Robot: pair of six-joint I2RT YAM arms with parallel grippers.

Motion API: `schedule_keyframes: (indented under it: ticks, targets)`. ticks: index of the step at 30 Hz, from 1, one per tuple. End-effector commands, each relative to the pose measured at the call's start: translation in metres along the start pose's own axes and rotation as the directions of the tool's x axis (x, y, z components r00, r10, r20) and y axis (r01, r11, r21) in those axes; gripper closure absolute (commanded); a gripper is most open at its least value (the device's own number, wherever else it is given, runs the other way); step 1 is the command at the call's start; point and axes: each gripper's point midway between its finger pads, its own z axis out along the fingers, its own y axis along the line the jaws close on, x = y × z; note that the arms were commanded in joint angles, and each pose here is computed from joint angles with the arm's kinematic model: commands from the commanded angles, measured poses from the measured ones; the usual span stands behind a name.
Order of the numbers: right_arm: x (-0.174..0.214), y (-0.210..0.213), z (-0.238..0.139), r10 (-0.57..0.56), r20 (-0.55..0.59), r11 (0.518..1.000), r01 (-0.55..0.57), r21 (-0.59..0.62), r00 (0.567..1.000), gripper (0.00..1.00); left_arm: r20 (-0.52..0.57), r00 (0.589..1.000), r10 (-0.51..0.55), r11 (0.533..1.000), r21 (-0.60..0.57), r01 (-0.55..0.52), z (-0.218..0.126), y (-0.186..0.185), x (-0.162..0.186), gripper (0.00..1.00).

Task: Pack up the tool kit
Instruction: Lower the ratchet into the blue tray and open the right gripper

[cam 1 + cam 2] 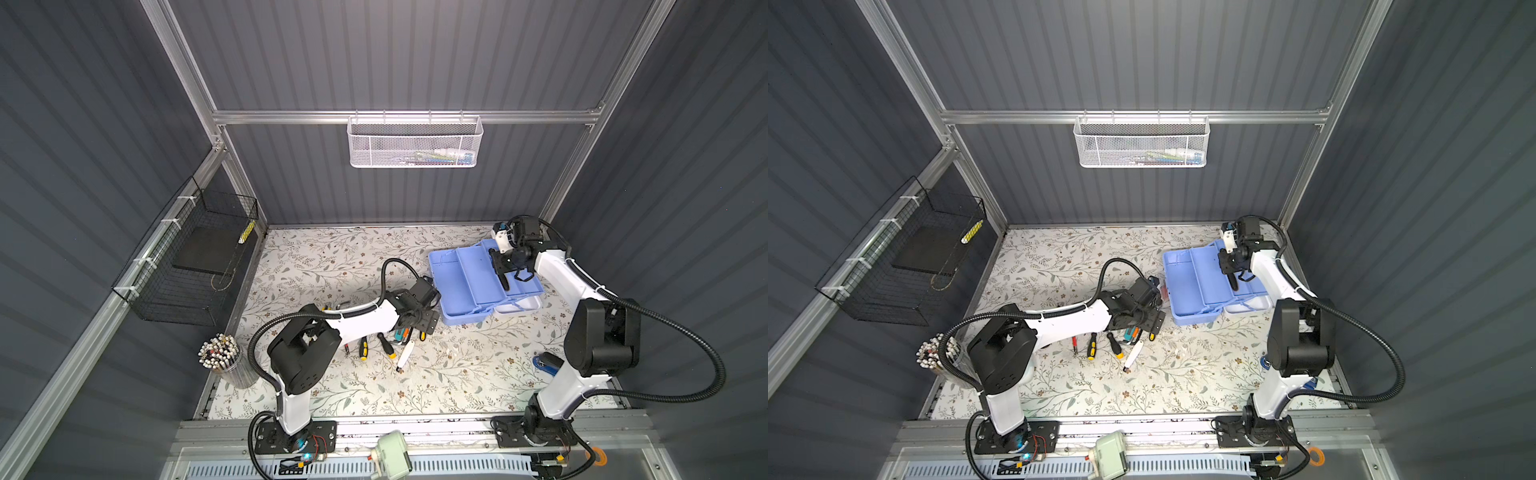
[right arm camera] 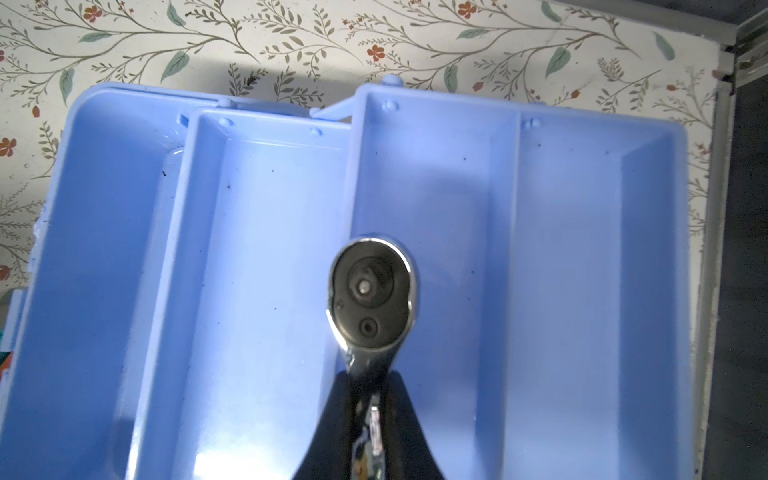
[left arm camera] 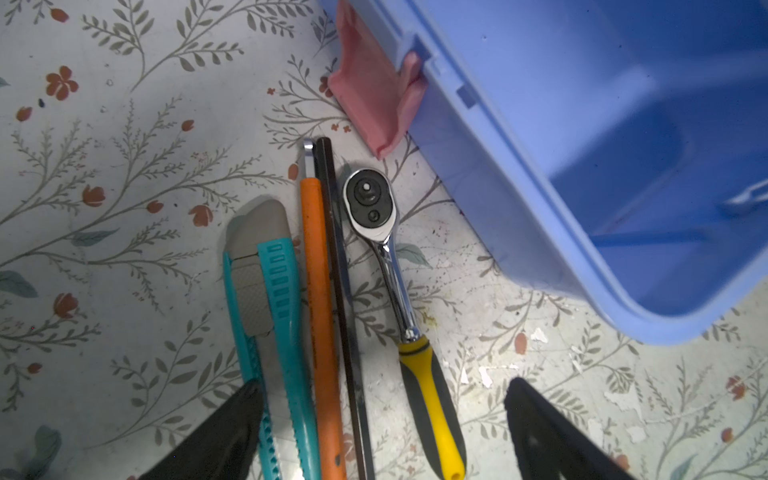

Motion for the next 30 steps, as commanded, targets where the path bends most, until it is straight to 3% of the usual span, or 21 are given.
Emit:
schedule_keyframes:
  ticks: [1, 12, 22, 30]
  targets:
    - [-0.006, 0.002, -0.003, 0.001, 0.007, 1.000, -0.001, -0.022, 1.000, 0.97, -0.016, 1.000, 0.003, 1.000, 0.011, -0.003, 0.001, -0.005, -0.001, 0.08]
    - [-0.012, -0.003, -0.013, 0.046, 0.012, 0.999, -0.046, 0.003, 0.999, 0.68, -0.020, 1.000, 0.006, 1.000, 0.011, -0.006, 0.002, -0.005, -0.001, 0.07]
    - [-0.032, -0.005, -0.065, 0.129, 0.117, 0.989, -0.136, 0.050, 0.985, 0.42, 0.003, 1.000, -0.017, 1.000, -0.005, 0.017, 0.000, -0.002, -0.003, 0.06]
    - [-0.004, 0.041, -0.083, 0.211, 0.105, 0.974, -0.218, 0.061, 0.972, 0.38, 0.055, 0.997, -0.045, 0.998, -0.029, 0.047, -0.011, 0.007, -0.007, 0.01]
